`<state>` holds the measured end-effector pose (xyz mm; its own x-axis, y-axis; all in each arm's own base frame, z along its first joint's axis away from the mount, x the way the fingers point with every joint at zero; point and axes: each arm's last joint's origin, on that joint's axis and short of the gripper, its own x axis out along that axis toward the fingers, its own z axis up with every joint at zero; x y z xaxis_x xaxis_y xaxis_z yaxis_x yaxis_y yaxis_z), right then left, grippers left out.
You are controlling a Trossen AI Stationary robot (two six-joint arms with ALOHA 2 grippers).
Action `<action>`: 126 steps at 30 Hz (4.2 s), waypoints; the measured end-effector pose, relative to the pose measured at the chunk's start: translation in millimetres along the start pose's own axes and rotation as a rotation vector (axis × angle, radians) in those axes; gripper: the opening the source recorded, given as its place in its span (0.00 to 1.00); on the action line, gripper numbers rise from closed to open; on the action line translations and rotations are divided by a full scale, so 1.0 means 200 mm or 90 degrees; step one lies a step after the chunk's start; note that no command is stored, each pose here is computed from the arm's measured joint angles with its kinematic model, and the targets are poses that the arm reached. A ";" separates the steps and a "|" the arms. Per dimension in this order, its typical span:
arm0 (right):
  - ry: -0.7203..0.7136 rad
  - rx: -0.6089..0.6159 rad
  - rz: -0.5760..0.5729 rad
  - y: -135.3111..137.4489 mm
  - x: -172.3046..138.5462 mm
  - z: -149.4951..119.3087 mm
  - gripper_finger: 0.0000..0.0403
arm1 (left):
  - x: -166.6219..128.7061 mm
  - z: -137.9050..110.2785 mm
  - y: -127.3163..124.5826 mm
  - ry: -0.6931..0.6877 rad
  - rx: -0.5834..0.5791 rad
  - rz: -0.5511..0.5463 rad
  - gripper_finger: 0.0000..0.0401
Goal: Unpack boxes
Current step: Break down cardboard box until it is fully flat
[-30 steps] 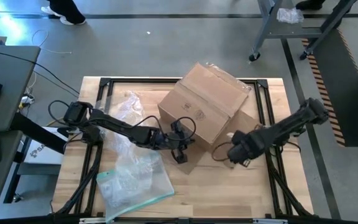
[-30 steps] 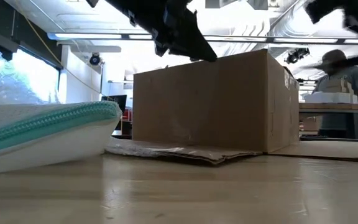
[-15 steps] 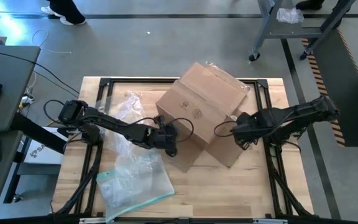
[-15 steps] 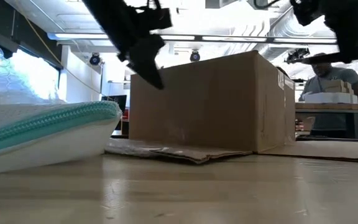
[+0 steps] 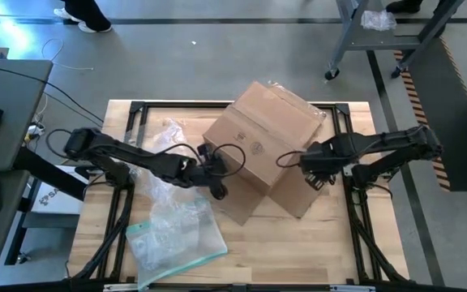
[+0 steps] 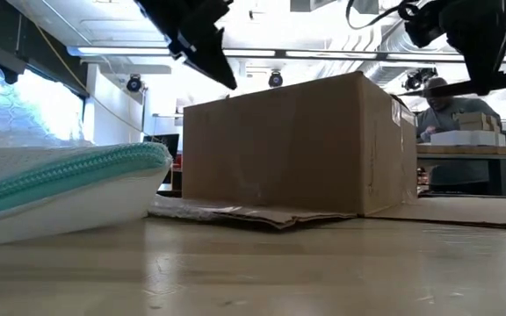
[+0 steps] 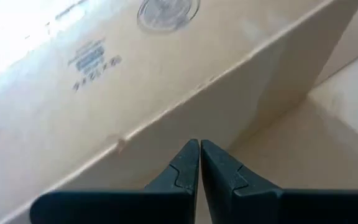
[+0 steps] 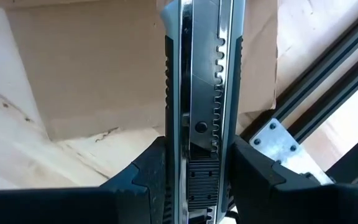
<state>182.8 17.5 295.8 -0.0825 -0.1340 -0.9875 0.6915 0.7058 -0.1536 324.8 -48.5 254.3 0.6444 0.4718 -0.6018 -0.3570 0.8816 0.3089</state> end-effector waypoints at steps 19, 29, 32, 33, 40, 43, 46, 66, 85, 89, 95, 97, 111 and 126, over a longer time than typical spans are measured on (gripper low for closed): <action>0.025 -0.016 0.021 0.01 0.00 -0.01 0.29 | 0.09 -0.02 -0.05 0.006 0.006 -0.003 0.00; 0.009 -0.007 0.015 0.01 0.00 0.00 0.29 | 0.09 -0.01 -0.06 -0.009 -0.005 -0.006 0.00; 0.003 -0.003 0.024 0.00 0.00 0.01 0.29 | 0.09 0.00 -0.06 -0.010 -0.006 -0.007 0.00; 0.002 -0.007 0.025 0.00 0.00 0.02 0.29 | 0.09 0.00 -0.06 -0.013 -0.008 -0.007 0.00; -0.012 -0.036 0.062 0.02 0.01 0.06 0.29 | 0.14 0.02 -0.05 -0.032 -0.019 -0.015 0.00; -0.001 -0.049 0.056 0.03 0.02 0.07 0.29 | 0.18 0.02 -0.05 -0.041 -0.024 -0.020 0.00; 0.009 -0.064 0.045 0.04 0.03 0.08 0.29 | 0.21 0.03 -0.05 -0.046 -0.029 -0.016 0.00; -0.054 -0.389 0.137 0.18 0.02 0.04 0.29 | 0.29 0.02 -0.03 -0.039 -0.065 0.000 0.00; -0.743 -0.255 0.230 0.49 -0.06 -0.19 0.29 | -0.12 0.06 -0.26 -0.200 -0.043 0.035 0.00; -0.833 -0.214 0.189 0.55 -0.02 -0.17 0.29 | -0.16 0.06 -0.28 -0.269 -0.058 0.036 0.00; -0.898 -0.177 0.118 0.62 -0.01 -0.14 0.29 | -0.19 0.02 -0.17 -0.376 -0.143 -0.017 0.03; -0.905 -0.165 0.114 0.64 -0.01 -0.12 0.29 | -0.16 0.00 -0.12 -0.418 -0.164 -0.082 0.08; -0.921 -0.134 0.105 0.70 0.04 -0.01 0.29 | 0.02 -0.01 -0.09 -0.560 -0.216 -0.275 0.54; -0.913 -0.132 0.087 0.74 0.11 0.06 0.29 | 0.03 0.12 -0.10 -0.573 -0.182 -0.193 0.56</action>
<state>291.8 111.4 251.2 0.8333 -0.5368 -0.1318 0.5107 0.8390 -0.1879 351.1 -63.0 262.4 0.9666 0.1671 0.1943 -0.1651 0.9859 -0.0267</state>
